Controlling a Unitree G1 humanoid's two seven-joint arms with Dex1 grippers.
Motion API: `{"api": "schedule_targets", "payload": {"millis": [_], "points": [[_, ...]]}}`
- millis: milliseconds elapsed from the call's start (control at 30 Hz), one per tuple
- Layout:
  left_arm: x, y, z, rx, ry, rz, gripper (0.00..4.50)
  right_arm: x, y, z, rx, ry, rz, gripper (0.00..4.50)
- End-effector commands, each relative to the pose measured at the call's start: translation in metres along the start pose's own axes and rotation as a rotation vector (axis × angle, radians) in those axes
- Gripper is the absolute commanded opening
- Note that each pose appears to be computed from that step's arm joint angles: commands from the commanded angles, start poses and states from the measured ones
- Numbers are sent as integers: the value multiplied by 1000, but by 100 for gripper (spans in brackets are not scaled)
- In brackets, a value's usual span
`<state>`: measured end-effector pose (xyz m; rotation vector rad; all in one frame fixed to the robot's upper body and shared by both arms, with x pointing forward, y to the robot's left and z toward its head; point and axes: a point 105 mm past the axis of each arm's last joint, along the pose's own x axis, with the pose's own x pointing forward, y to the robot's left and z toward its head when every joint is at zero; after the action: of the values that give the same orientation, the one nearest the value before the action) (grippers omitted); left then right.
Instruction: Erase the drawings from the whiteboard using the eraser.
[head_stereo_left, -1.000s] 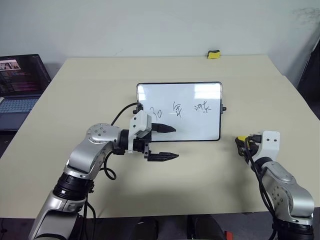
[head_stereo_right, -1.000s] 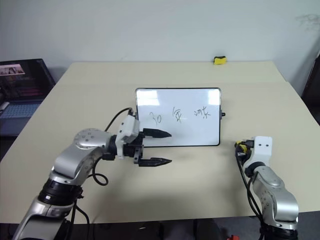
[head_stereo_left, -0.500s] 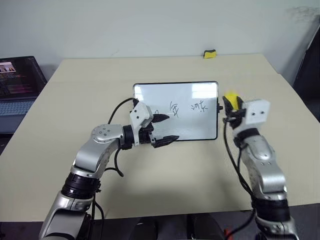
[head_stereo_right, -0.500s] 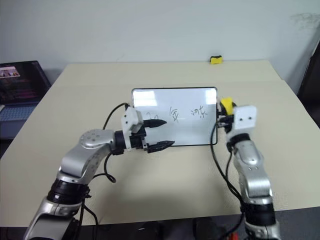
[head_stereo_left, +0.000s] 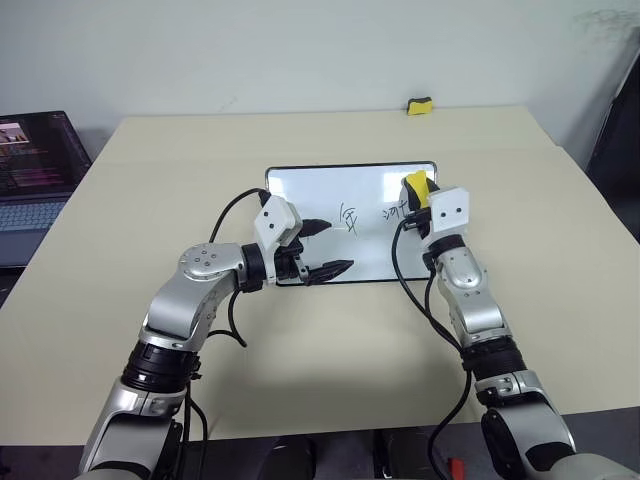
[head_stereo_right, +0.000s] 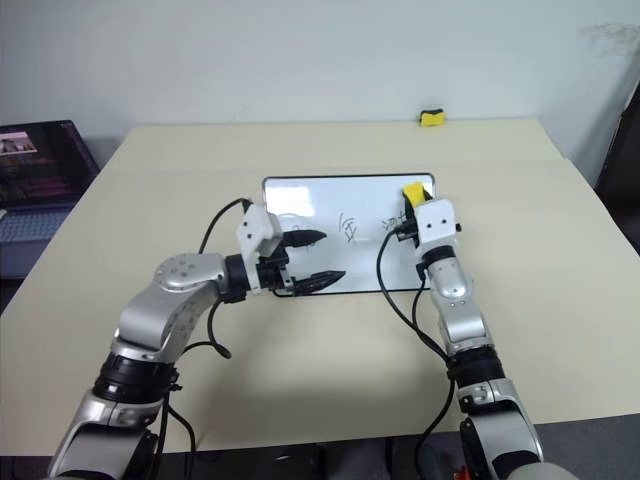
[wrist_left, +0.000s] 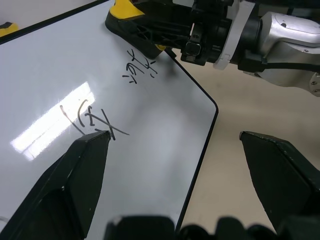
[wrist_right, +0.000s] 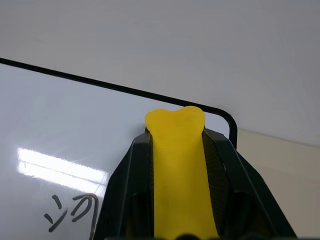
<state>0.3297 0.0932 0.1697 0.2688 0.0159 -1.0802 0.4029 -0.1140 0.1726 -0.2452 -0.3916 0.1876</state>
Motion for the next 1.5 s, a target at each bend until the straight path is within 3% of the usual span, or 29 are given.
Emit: {"api": "schedule_targets", "payload": {"millis": [33,200,500,767,867,1067,1367,1500], "points": [[-11,8,6,38,4,52,450,-10,13,-24,-34,77,80,101],[-18,17,-3,24,50,110,450,-28,44,-48,-53,160,253,100],[-26,29,-11,3,72,182,450,-48,73,-62,-93,208,445,100],[-35,42,-15,-45,71,235,450,-20,36,2,-98,-72,233,100],[-37,44,-16,-58,67,246,450,-12,21,12,-102,-100,152,100],[-36,41,-16,-68,61,239,450,-11,17,-15,-108,48,144,100],[-35,37,-14,-70,51,229,450,-57,55,-83,-53,402,378,100],[-34,37,-13,-69,47,226,450,-68,61,-89,-18,470,418,100]]}}
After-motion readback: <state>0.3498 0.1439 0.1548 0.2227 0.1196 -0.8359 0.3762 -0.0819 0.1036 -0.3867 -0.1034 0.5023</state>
